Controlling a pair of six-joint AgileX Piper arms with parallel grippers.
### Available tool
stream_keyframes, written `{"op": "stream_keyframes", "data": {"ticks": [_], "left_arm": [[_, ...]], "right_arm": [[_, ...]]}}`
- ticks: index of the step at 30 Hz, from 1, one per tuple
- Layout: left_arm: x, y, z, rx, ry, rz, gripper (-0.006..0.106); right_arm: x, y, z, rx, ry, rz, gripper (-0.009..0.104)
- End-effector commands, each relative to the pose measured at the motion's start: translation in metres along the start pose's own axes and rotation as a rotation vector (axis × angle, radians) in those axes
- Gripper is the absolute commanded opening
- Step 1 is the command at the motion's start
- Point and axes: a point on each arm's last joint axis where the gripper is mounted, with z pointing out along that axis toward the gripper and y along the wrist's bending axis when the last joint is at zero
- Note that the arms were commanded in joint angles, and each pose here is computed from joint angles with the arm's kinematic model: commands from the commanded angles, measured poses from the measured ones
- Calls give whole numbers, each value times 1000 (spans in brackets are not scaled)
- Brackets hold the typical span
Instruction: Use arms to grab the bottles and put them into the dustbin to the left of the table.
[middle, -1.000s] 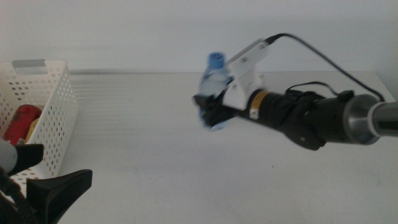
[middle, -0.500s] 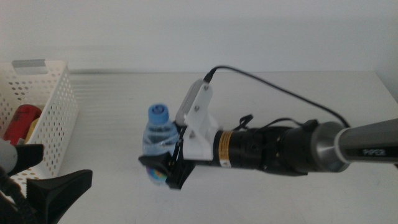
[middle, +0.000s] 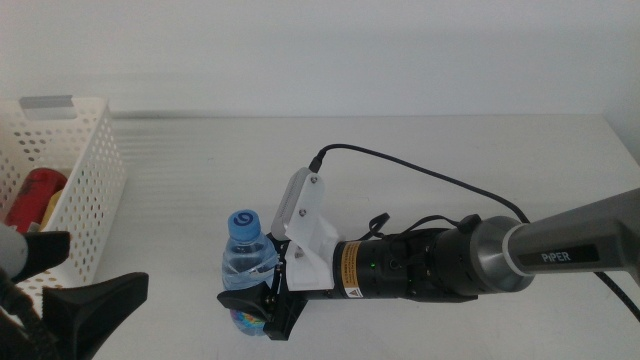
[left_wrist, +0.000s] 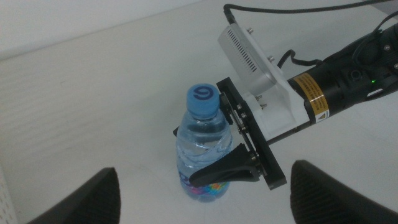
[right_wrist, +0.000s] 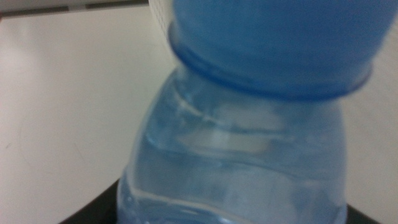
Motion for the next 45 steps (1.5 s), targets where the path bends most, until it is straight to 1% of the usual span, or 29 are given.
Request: {"op": "stream_keyframes", "data": {"ticks": [1,3,4,5,7,13,17,20,24,27,29,33,35,38,41,43,45], "left_arm": [[-15,-1,-4,6,-99,-18,90],[-15,-1,-4,6,-99,-18,90],[-15,-1,-4,6,-99,-18,90],[-15,-1,-4,6,-99,-18,90],[-15,-1,-4,6,-99,-18,90],[-15,-1,-4,6,-98,-18,90],[-15,-1,-4,6,-98,-18,90],[-15,-1,-4,6,-98,-18,90],[-15,-1,-4,6,-98,-18,90],[-15,-1,-4,6,-98,-18,90],[-15,-1,-4,6,-98,-18,90],[-15,-1,-4,6,-98,-18,90],[-15,-1,-4,6,-98,-18,90],[-15,-1,-4,6,-98,-18,90],[-15,-1,-4,6,-98,-18,90],[-15,-1,-4,6,-98,-18,90],[-15,-1,-4,6,-98,-18,90]], "right_arm": [[-39,2,-7,-29,-170,-39,4],[-38,2,-7,-25,-162,-39,10],[-39,2,-7,-27,-168,-39,67],[-40,2,-8,-26,-169,-40,72],[-42,2,-9,-25,-173,-39,77],[-54,4,-16,-43,-184,0,76],[-65,2,-27,-63,-183,57,74],[-79,7,-41,-36,-197,69,73],[-94,21,-72,22,-241,16,73],[-99,36,-100,83,-255,-36,73],[-104,45,-122,151,-272,-49,73],[-114,57,-166,330,-320,8,73],[-115,60,-186,428,-303,48,73],[-110,66,-210,541,-232,98,72],[-104,74,-230,606,-191,147,71],[-102,81,-239,619,-152,154,70],[-101,90,-245,603,-105,151,70]]}}
